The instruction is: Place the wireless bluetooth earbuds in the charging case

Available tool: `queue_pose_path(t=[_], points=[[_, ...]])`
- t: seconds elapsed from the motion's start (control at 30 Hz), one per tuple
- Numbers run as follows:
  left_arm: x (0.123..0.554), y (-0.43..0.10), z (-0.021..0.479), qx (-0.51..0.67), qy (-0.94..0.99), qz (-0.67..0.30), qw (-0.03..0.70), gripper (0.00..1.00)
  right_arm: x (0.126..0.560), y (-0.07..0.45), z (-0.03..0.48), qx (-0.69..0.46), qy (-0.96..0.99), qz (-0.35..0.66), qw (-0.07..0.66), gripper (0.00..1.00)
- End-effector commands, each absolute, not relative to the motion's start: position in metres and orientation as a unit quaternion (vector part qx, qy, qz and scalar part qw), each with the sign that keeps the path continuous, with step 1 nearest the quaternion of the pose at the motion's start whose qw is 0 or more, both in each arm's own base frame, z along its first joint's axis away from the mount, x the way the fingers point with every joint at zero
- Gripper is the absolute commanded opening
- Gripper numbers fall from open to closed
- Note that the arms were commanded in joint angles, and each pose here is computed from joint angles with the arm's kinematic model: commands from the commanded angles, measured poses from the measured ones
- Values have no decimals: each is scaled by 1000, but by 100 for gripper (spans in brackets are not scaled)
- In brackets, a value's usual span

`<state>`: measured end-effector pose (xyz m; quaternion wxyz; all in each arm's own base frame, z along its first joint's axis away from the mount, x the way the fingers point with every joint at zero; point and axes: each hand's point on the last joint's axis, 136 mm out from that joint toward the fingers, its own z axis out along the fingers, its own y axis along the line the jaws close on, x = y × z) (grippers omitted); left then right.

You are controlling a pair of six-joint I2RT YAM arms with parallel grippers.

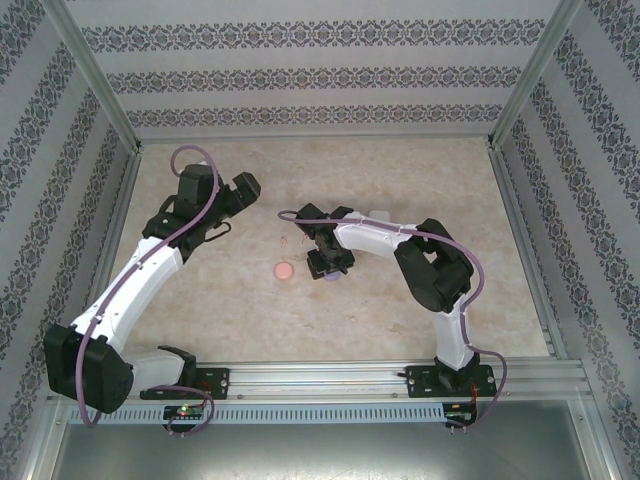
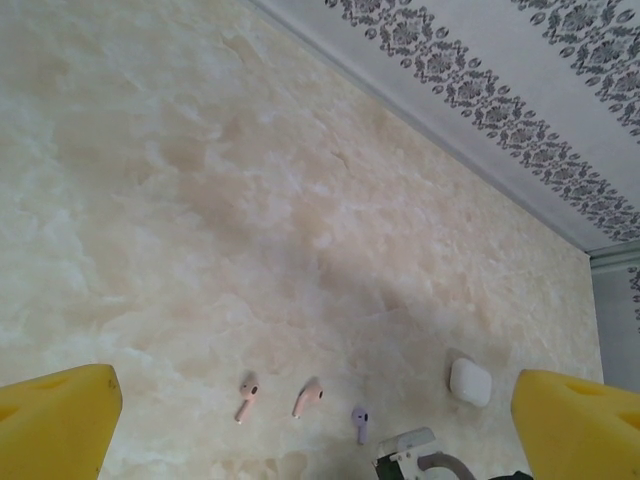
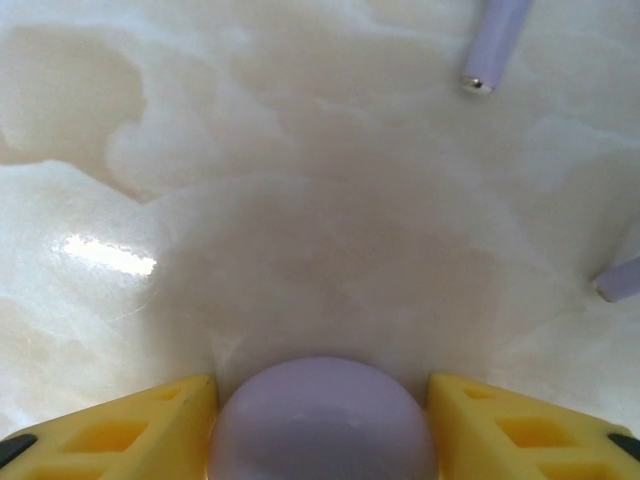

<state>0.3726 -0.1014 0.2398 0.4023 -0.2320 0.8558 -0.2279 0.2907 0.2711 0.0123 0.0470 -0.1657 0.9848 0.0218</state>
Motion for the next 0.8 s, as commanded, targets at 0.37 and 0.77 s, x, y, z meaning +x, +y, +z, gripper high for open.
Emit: queue_pose_path(t=[0.37,0.77], points=[[387,-140,228,-100,828,-308,457,99,277,264,34,-110,990,55,65,44],[387,-195,215,6,769,-441,464,99,345,237,154,108,951,207,203,44]])
